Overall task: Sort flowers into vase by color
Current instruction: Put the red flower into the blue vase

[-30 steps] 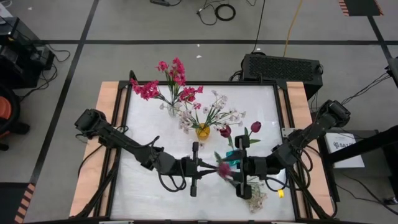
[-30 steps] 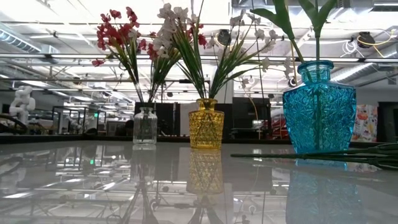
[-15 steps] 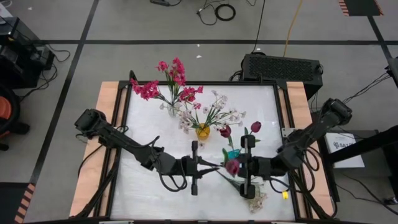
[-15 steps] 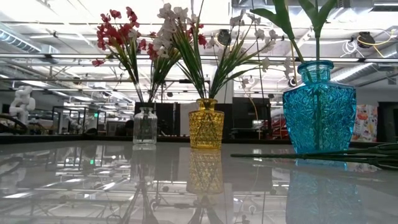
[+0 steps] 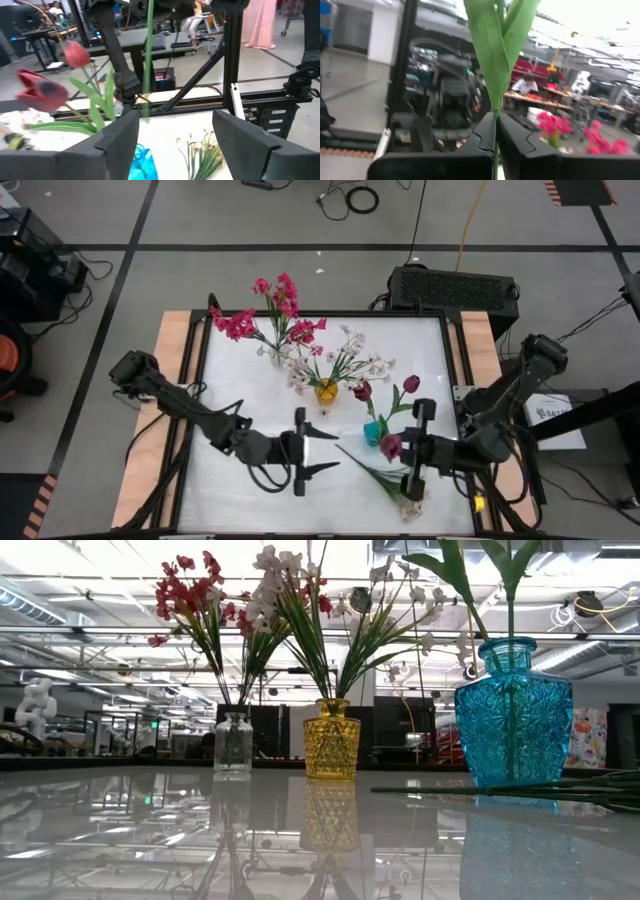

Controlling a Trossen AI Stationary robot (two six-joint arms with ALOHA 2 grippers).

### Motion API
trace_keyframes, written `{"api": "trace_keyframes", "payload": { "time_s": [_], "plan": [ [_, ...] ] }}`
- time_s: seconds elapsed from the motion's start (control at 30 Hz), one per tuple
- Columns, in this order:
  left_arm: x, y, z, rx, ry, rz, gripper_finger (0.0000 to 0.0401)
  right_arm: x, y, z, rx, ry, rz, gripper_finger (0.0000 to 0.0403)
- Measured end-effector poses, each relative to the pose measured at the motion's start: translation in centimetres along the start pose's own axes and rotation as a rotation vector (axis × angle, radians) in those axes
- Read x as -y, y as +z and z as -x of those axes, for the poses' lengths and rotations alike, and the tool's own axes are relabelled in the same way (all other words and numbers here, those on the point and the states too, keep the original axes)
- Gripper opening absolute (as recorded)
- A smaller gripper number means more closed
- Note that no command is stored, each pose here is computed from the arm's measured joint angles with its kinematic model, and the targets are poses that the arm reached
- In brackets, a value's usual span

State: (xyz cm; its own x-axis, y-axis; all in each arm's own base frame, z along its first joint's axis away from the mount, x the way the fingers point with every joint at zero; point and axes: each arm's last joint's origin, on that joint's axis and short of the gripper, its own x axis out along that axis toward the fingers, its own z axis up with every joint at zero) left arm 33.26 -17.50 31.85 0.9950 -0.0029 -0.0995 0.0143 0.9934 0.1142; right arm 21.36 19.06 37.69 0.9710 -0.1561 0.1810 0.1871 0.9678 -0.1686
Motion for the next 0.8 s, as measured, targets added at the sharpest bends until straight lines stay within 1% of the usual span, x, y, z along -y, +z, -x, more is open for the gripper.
{"api": "trace_keyframes", "payload": {
  "time_s": [0.07,0.17,0.27,0.33,0.43,0.53,0.63,0.8],
  "plan": [
    [0.0,0.6,0.8,-0.005,0.004,-0.004,0.0269,0.2,-0.1,0.5,-0.035,-0.021,0.011,0.0001],
    [-0.2,1.2,1.9,-0.015,0.018,-0.012,0.0273,0.6,-1.1,1.4,-0.071,-0.031,-0.03,0.0001],
    [-0.1,1.7,2.8,-0.027,0.034,-0.023,0.0274,0.8,-3.1,2.3,-0.099,-0.024,-0.079,0.0],
    [0.1,1.9,3.3,-0.027,0.034,-0.025,0.0274,0.8,-4.9,2.8,-0.125,-0.033,-0.082,0.0],
    [0.4,2.0,3.6,-0.023,0.023,-0.025,0.0274,0.9,-6.9,3.4,-0.115,-0.045,-0.111,0.0],
    [0.6,2.1,3.7,-0.018,0.018,-0.031,0.0274,1.2,-7.4,3.8,-0.076,-0.07,-0.116,0.0],
    [0.6,2.1,3.7,-0.019,0.019,-0.032,0.0274,1.4,-7.6,4.4,-0.089,-0.109,-0.064,0.0],
    [0.5,2.1,3.6,-0.019,0.021,-0.032,0.0274,1.8,-8.3,4.9,-0.099,-0.109,-0.054,0.0]
  ]
}}
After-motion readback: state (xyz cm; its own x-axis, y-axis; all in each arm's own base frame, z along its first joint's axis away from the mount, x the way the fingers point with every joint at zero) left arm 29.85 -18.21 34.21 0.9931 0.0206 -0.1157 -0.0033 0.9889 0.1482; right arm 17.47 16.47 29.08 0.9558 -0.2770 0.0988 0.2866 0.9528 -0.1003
